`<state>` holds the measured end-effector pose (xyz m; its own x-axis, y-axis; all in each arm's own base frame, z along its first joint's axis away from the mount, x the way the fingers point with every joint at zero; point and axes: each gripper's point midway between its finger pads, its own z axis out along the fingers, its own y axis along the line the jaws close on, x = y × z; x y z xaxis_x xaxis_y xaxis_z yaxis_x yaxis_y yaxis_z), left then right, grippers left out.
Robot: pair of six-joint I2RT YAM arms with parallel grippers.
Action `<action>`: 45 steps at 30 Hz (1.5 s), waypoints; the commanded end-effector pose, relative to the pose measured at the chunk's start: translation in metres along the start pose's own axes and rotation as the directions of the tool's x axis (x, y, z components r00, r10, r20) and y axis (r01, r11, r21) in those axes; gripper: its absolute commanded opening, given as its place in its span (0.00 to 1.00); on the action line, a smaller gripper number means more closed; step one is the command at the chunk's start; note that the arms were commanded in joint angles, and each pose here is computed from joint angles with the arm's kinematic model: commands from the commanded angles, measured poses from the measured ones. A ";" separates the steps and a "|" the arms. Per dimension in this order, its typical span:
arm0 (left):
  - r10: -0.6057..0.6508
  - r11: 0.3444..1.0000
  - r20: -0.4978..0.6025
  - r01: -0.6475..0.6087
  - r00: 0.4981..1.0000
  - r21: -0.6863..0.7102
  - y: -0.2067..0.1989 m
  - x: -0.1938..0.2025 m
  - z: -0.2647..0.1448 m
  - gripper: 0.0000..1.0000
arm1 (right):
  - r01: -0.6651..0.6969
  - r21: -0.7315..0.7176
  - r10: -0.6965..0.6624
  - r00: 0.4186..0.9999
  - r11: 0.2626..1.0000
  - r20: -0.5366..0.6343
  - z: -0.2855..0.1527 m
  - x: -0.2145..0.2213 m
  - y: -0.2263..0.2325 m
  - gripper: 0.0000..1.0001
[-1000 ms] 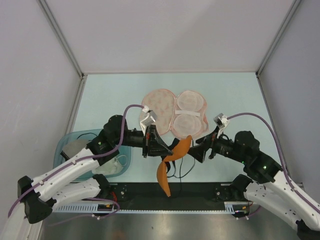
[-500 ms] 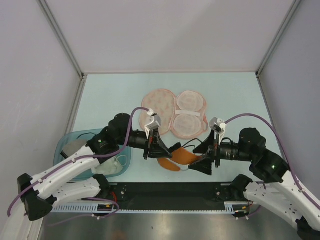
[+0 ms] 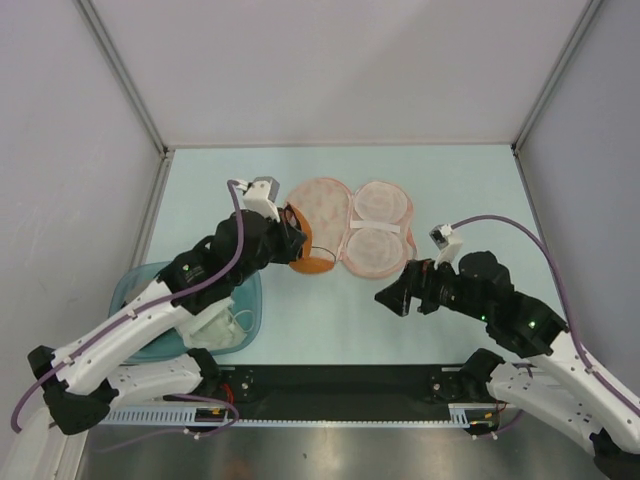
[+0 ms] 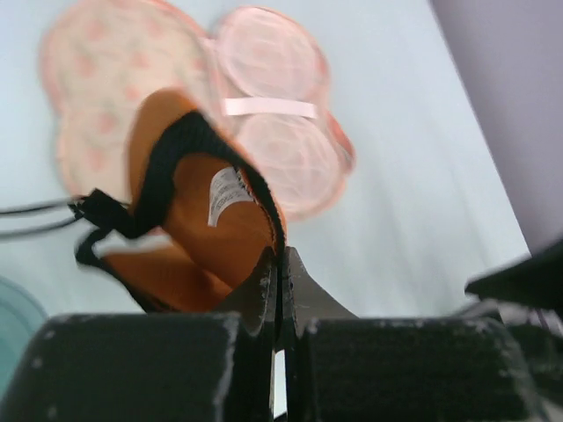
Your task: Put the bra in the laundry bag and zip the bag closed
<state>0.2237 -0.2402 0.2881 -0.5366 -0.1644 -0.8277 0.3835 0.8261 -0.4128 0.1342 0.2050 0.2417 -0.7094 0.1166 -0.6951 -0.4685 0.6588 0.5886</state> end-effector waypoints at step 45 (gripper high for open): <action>-0.176 0.983 -0.279 0.157 0.944 -0.090 -0.028 0.108 -0.008 0.96 | -0.521 0.297 0.404 0.835 0.801 0.374 0.031 0.043 -0.077 1.00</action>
<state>0.1527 -0.3097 0.2140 -0.7029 0.0014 -0.7113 0.4005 0.8272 -0.3942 0.1429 0.1740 0.1342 -0.6285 0.4515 -0.6334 -0.0229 0.8032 0.5953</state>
